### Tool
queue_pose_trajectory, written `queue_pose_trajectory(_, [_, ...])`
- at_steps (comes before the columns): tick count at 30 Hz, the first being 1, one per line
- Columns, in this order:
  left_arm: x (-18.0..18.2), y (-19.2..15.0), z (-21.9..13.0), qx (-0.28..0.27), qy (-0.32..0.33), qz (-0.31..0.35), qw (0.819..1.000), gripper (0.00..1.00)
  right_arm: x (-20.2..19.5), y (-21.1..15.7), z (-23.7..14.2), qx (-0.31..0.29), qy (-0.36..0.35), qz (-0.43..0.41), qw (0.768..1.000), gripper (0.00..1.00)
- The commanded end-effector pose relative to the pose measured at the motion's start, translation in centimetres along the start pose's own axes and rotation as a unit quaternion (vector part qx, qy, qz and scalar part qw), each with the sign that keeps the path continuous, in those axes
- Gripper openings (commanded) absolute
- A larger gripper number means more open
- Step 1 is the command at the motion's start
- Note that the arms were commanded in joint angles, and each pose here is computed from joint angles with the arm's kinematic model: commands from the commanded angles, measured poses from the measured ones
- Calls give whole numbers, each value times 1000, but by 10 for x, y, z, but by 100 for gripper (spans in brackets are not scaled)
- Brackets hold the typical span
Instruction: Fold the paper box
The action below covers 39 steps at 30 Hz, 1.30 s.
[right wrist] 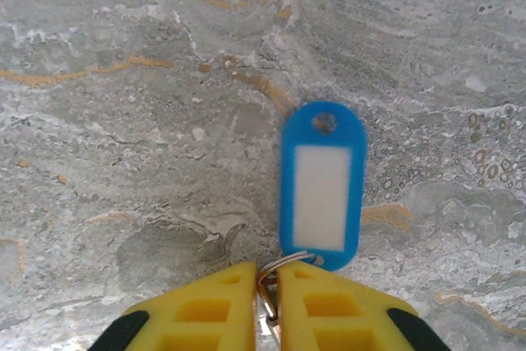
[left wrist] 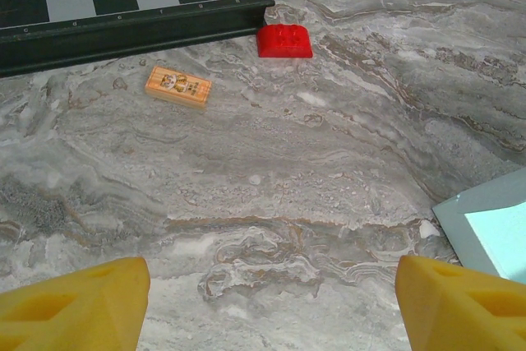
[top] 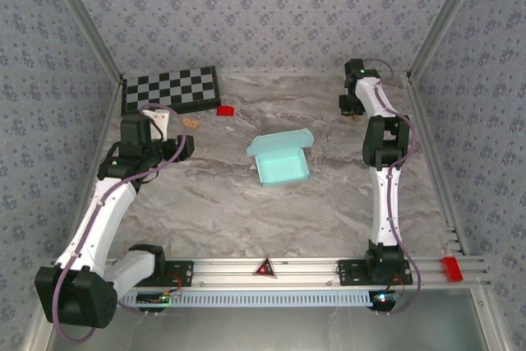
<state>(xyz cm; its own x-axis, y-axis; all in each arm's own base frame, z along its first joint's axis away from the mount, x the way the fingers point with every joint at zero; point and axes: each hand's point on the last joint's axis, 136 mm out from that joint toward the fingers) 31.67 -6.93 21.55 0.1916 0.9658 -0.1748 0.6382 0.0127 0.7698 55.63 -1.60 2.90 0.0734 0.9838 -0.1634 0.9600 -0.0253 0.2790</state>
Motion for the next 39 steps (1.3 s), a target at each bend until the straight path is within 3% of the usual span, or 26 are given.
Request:
queue_pose_trajectory(1, [0,9,-4,-19,-2,-3,1000,78,0,-14,10,33,6,-1,999,10])
queue_pose_trajectory(9, [0,8,-4,-17,-2,-3,1000,78,4,-20,-7,27,26,0,999,0])
queue_pose_trajectory(29, [0,7,-4,-15,-5,-1,1000,79,23,-72,-80,-42,98,4,994,0])
queue_pose_trajectory(39, [-1,7,-5,-15,-5,2,1000,79,32,-78,-109,-59,127,9,990,0])
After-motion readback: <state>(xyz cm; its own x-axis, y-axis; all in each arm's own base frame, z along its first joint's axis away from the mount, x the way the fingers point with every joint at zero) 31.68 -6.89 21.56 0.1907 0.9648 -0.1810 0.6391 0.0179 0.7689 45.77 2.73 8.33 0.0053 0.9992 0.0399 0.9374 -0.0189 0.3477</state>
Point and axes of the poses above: each hand's point on the last joint's axis, 136 mm out from that joint toward the fingers, its own z axis out along the fingers, its own x axis along the line the jaws close on, y = z × x, and after that the axes turned 1 degree about z, right-handed
